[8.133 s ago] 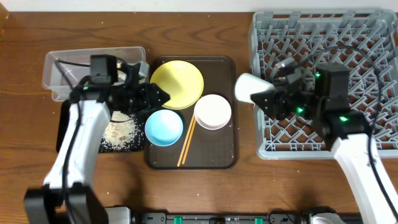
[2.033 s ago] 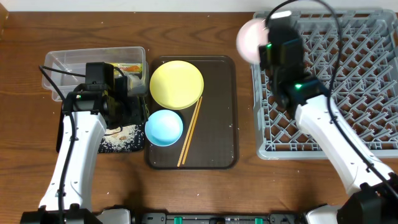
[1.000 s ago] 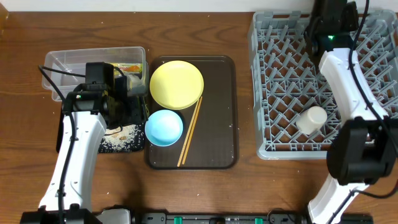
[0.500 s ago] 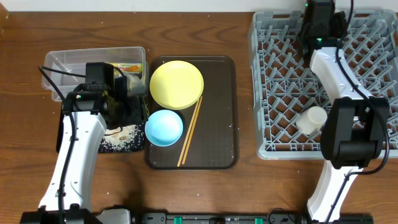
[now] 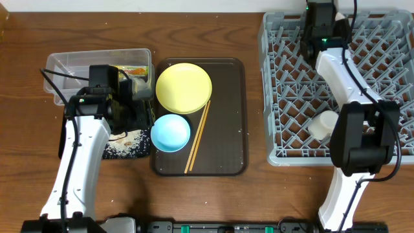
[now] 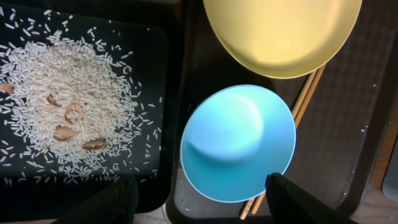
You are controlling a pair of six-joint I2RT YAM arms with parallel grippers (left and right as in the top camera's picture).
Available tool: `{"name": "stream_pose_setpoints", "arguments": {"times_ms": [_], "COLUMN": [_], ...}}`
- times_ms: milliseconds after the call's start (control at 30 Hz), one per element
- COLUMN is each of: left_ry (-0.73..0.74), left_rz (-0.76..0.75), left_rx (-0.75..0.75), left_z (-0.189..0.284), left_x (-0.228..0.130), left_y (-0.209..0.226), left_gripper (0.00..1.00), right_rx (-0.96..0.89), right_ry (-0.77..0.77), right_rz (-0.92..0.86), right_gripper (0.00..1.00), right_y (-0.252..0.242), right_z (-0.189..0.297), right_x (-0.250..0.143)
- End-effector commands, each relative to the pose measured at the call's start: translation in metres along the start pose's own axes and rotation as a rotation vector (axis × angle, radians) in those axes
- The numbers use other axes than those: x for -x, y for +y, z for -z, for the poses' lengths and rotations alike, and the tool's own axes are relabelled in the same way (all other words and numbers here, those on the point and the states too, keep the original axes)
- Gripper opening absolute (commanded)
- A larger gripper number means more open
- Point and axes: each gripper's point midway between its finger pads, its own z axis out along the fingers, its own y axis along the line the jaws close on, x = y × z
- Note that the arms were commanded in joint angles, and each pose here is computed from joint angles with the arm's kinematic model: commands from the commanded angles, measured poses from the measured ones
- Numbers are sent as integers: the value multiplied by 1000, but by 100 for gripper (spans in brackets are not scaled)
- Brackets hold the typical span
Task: Sort waste into correct bins and load items into the dishwasher rack
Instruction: 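Carry the pink bowl into the rack's far corner and release it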
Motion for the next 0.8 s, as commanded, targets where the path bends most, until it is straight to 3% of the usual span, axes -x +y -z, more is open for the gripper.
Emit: {"name": "stream_pose_setpoints", "arguments": {"times_ms": [0, 367, 467, 533, 700, 767], "left_ry": [-11, -11, -11, -11, -11, -11], "left_rz": [8, 8, 7, 7, 7, 7], "left_rx": [5, 5, 5, 5, 5, 5], "left_z": [3, 3, 3, 3, 3, 3], "left_x": [3, 3, 3, 3, 3, 3], "left_y": [1, 1, 1, 1, 1, 1], "left_gripper": [68, 69, 69, 69, 69, 69], "right_rx": [36, 217, 284, 325, 490, 665], "right_ry": [41, 168, 165, 144, 78, 35], "right_rz": [-91, -185, -199, -219, -275, -294], "right_gripper": [1, 2, 28, 40, 49, 49], "right_y": [19, 28, 26, 20, 11, 21], "right_z": [12, 45, 59, 71, 108, 137], "right_x": [-10, -39, -37, -30, -12, 0]}}
